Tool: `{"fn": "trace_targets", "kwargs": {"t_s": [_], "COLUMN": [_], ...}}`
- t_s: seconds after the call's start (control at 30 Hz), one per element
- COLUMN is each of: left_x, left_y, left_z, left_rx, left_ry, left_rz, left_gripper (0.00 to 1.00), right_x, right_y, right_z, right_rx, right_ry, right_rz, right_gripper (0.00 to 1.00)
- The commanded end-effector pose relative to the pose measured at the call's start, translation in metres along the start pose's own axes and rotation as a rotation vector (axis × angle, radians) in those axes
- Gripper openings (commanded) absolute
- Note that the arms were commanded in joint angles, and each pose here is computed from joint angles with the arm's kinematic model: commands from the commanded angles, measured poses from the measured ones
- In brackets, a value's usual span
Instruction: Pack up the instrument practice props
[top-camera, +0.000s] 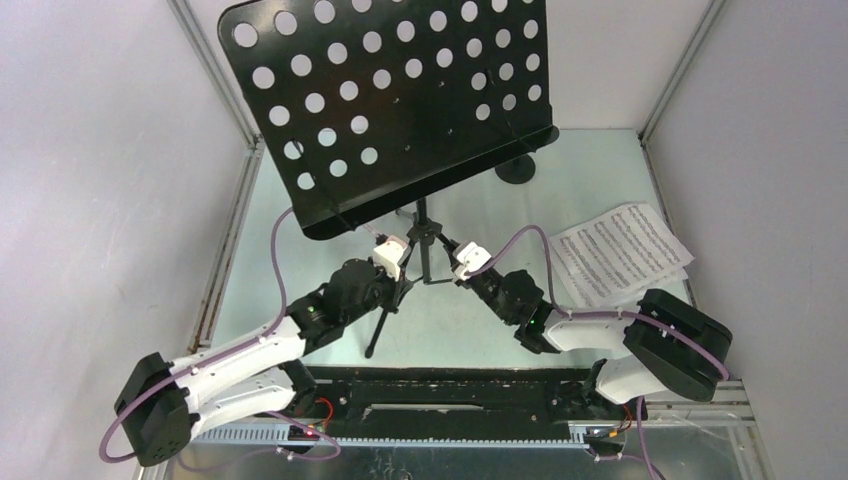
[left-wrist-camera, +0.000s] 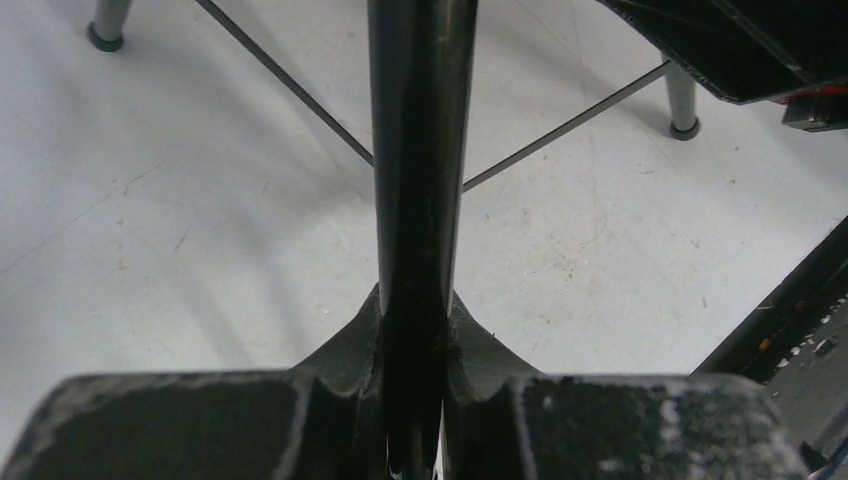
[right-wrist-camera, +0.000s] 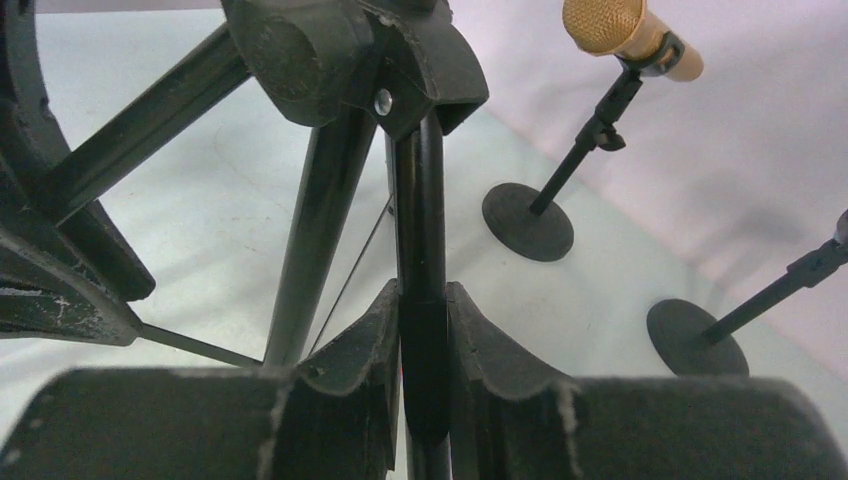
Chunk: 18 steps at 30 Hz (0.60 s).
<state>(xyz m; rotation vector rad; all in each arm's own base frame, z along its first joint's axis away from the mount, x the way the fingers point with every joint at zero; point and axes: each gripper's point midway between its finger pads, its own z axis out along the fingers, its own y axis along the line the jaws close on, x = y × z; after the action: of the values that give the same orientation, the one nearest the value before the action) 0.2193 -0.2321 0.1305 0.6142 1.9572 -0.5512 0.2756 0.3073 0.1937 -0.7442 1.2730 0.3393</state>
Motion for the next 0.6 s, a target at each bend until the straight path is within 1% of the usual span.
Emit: {"fn": "trace_targets", "kwargs": {"t_s": [0.0, 0.13, 0.43, 0.57], "left_x": [-0.132, -0.139, -0.159, -0.162], "left_y": [-0.033, -0.033, -0.041, -0.04], "left_z": [-0.025, -0.029, -0.041, -0.046], "left_rx": [0.112, 0.111, 0.144, 0.136], "left_ry": [-0.396, -0.417, -0.495, -0.506], "left_rz": [0.02, 0.037, 0.056, 0.069], "left_gripper": [0.0, 0.0, 0.0, 0.0], "right_x": [-0.139, -0.141, -0.165, -0.153], "right_y": [0.043, 0.042, 0.05, 0.056], "right_z": [-0.013, -0.013, -0.008, -0.001], "right_rx": [-0.144, -0.092, -0.031, -0.022], "right_ry": [-0.479, -0.463, -0.521, -0.486], "right_rz": [0.072, 0.038, 0.046, 0.068], "right_gripper": [0.0, 0.0, 0.0, 0.0]}}
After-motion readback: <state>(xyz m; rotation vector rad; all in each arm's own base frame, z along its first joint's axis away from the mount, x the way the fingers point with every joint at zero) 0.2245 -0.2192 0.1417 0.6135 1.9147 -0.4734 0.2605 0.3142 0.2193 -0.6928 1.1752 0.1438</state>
